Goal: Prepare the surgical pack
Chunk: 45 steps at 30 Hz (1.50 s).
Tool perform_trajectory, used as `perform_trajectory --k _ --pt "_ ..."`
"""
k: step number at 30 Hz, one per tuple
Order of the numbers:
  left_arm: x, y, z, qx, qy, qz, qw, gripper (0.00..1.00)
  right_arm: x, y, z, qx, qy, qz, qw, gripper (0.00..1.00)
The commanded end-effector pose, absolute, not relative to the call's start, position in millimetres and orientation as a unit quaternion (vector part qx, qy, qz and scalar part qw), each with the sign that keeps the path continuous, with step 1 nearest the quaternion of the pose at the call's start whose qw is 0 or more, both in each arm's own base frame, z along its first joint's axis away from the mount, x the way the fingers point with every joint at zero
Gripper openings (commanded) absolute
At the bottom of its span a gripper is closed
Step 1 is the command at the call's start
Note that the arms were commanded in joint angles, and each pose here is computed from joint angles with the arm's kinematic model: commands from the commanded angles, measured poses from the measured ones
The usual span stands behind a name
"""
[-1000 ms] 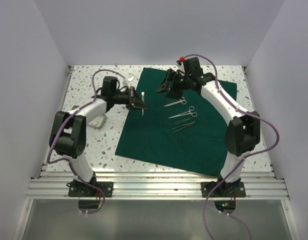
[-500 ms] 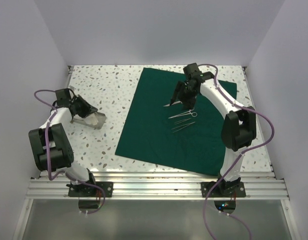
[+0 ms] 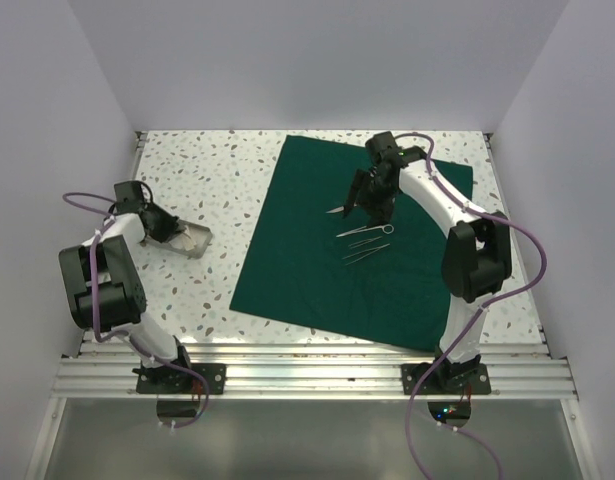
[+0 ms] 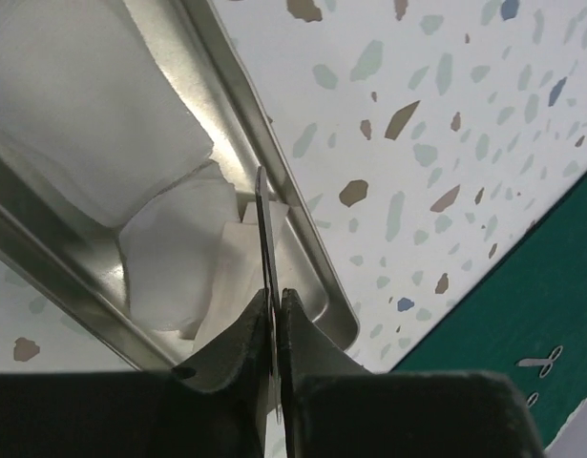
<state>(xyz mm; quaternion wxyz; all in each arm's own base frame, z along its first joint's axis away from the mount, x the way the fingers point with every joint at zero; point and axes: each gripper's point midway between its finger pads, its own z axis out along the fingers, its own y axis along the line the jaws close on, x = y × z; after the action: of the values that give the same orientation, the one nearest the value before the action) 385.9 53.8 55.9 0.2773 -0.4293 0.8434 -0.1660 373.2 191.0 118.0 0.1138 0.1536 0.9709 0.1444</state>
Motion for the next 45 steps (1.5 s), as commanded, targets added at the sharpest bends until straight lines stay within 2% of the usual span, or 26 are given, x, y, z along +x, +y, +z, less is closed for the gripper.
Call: perform_trajectory --k 1,2,5,6,8,9,12,19,24,31,42,44,45 --pt "400.9 69.9 62.0 -0.45 0.829 -0.151 0.295 0.11 369.6 183.0 111.8 0.151 0.975 0.126 0.107 0.69" --pt "402.1 71.1 60.0 -0.452 0.829 -0.15 0.292 0.12 369.2 182.1 110.3 0.152 0.975 0.125 0.105 0.69" --pt "406.8 72.5 62.2 -0.454 0.828 -0.151 0.293 0.22 367.2 179.9 103.4 0.154 0.976 0.119 0.099 0.69" --pt "408.1 72.9 64.0 -0.454 0.827 -0.151 0.296 0.33 365.4 179.5 99.7 0.158 0.976 0.117 0.094 0.69" --pt "409.0 72.7 67.2 -0.454 0.826 -0.153 0.297 0.41 364.0 177.1 95.4 0.174 0.974 0.119 0.084 0.69" --pt "409.1 71.8 69.4 -0.45 0.827 -0.156 0.298 0.49 360.3 175.2 89.6 0.196 0.971 0.118 0.071 0.69" --pt "408.5 70.2 78.5 -0.444 0.828 -0.16 0.304 0.56 360.7 170.4 81.3 0.247 0.959 0.126 0.056 0.67" --pt "393.9 51.5 97.5 -0.426 0.827 -0.194 0.311 0.55 361.1 154.4 48.1 0.325 0.942 0.077 0.044 0.62" --pt "392.6 16.7 114.6 -0.368 0.846 -0.22 0.319 0.54 362.8 134.6 37.4 0.351 0.935 0.024 0.045 0.53" --pt "403.5 -50.6 137.1 -0.241 0.877 -0.258 0.327 0.55 354.7 126.9 30.1 0.37 0.928 0.018 0.044 0.49" --pt "417.1 -90.0 147.4 -0.158 0.888 -0.291 0.318 0.54 344.5 123.4 19.0 0.378 0.925 0.013 0.04 0.36" --pt "417.4 -102.1 148.5 -0.136 0.891 -0.298 0.315 0.54 344.8 122.6 20.6 0.379 0.924 0.015 0.044 0.3" --pt "417.9 -104.6 148.7 -0.133 0.891 -0.3 0.314 0.54 343.9 122.9 20.7 0.379 0.924 0.014 0.042 0.3"
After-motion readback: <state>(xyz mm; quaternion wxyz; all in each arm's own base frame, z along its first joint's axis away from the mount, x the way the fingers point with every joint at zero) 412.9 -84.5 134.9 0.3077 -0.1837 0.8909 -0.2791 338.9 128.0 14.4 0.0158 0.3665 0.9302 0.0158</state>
